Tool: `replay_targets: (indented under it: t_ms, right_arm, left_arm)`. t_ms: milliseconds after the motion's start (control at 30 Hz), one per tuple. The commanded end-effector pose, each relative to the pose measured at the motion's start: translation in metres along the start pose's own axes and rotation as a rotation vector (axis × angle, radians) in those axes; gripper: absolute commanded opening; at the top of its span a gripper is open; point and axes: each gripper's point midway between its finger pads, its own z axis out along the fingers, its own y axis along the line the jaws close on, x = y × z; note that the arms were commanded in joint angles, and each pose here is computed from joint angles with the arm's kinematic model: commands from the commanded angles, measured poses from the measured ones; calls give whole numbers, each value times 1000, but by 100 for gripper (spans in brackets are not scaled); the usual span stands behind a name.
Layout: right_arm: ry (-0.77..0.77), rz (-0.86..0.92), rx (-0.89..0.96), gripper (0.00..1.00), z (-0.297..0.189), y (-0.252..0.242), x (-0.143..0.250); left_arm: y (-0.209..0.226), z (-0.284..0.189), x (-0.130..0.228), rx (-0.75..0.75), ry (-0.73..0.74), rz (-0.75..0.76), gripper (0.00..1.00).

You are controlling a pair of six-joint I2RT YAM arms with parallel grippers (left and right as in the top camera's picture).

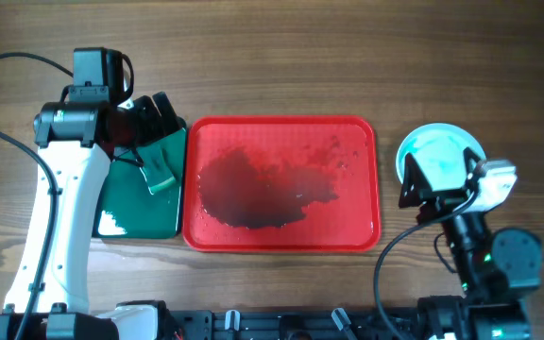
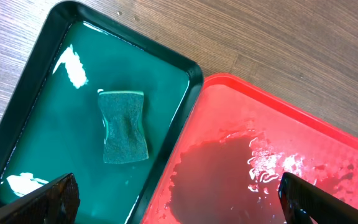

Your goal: Clean dirty plates on tray and stack at the side

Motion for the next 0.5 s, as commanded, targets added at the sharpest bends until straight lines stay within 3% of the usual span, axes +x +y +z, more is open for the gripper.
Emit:
replay_targets:
  t_ms: [0,200,467]
  right_arm:
    - [-28,-16,-56,100,-2,4,33]
    - [-62,-3,-77,100,3,4,68]
    - [-101,-3,-16,100,6,-9,75]
  left_arm:
    - [-3,-2,-1,12,-4,-8,100]
    - [-3,-2,-1,12,-4,-8,100]
    - [-3,-2,-1,12,-4,-8,100]
